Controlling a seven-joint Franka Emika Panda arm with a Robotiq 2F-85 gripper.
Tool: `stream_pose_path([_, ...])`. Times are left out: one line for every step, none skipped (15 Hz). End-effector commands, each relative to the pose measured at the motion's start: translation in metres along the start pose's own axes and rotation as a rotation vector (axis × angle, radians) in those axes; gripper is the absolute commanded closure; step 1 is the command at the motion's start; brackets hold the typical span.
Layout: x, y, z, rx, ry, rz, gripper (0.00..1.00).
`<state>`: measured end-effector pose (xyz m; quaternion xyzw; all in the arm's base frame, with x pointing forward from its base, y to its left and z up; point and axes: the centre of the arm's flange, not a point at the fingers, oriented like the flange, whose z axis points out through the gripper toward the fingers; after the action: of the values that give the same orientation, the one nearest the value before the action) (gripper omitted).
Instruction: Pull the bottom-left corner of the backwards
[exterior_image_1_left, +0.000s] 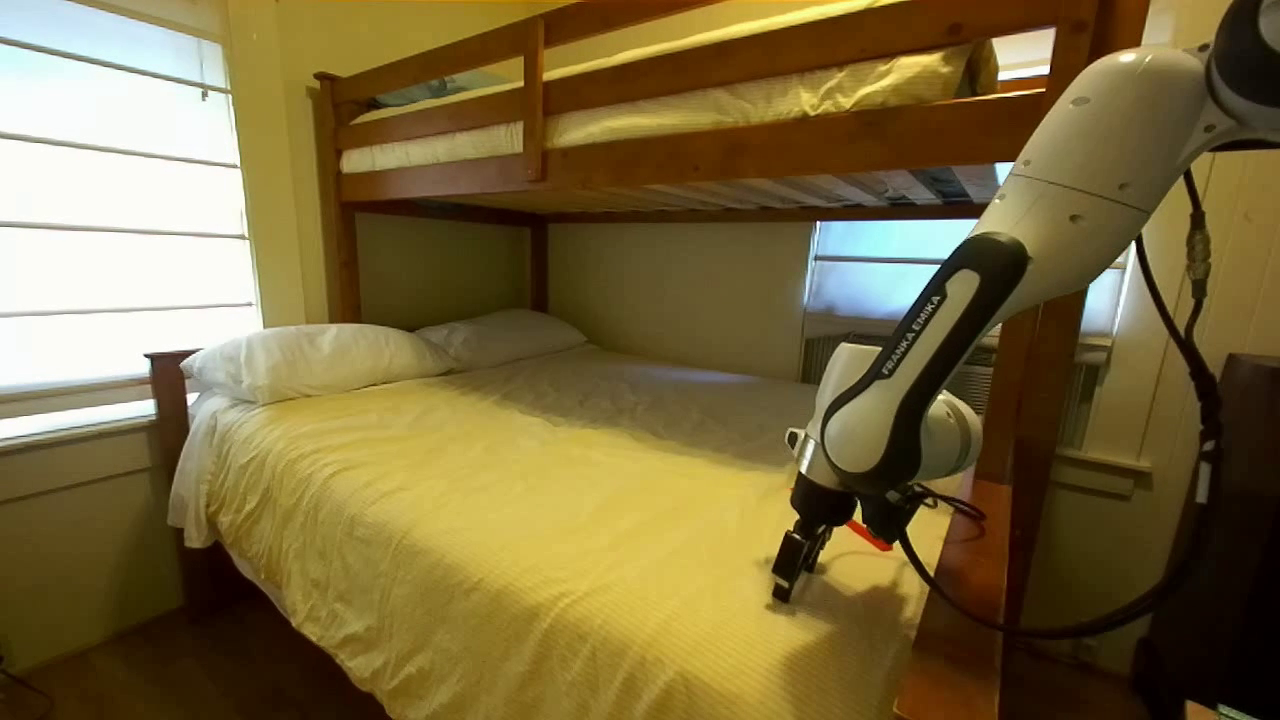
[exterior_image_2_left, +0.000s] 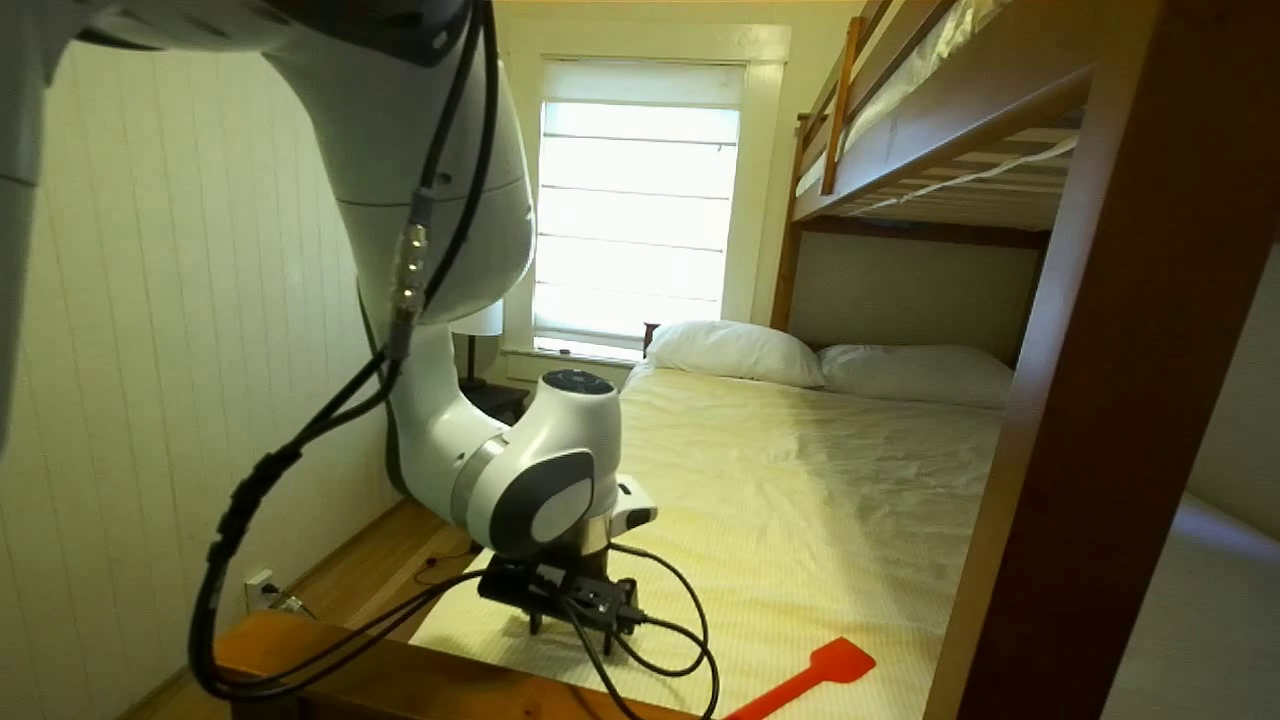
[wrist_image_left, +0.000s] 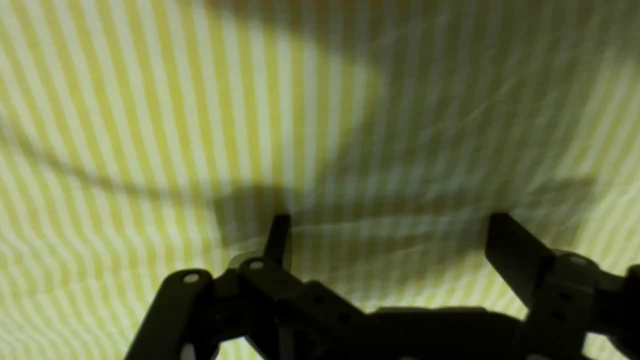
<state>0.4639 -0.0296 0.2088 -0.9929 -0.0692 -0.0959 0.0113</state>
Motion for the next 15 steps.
stream_pose_path([0.012,0.013,0.022,-0.001,-0.048,-0.080,0.26])
stream_pose_path([0.009,0.014,0.028,0.002,-0.061,-0.086,0.34])
stream_pose_path([0.006,0.013,0.032,-0.004,-0.074,-0.094,0.40])
stream_pose_path([0.004,0.013,0.033,0.002,-0.083,-0.103,0.47])
stream_pose_path([0.003,0.011,0.033,-0.002,-0.084,-0.110,0.53])
stream_pose_path([0.002,0.010,0.031,-0.004,-0.084,-0.110,0.59])
stream_pose_path([0.003,0.009,0.029,-0.005,-0.084,-0.109,0.66])
stream_pose_path([0.004,0.008,0.026,-0.006,-0.082,-0.108,0.72])
stream_pose_path([0.005,0.007,0.023,-0.011,-0.083,-0.103,0.78])
stream_pose_path([0.006,0.006,0.019,-0.014,-0.082,-0.095,0.86])
stream_pose_path([0.008,0.006,0.016,-0.018,-0.084,-0.085,0.92])
stream_pose_path([0.011,0.008,0.011,-0.021,-0.085,-0.064,1.00])
stream_pose_path([0.014,0.011,0.006,-0.023,-0.088,-0.041,1.00])
stream_pose_path([0.019,0.014,0.000,-0.025,-0.085,-0.022,1.00])
stream_pose_path([0.023,0.014,-0.005,-0.024,-0.090,-0.003,1.00])
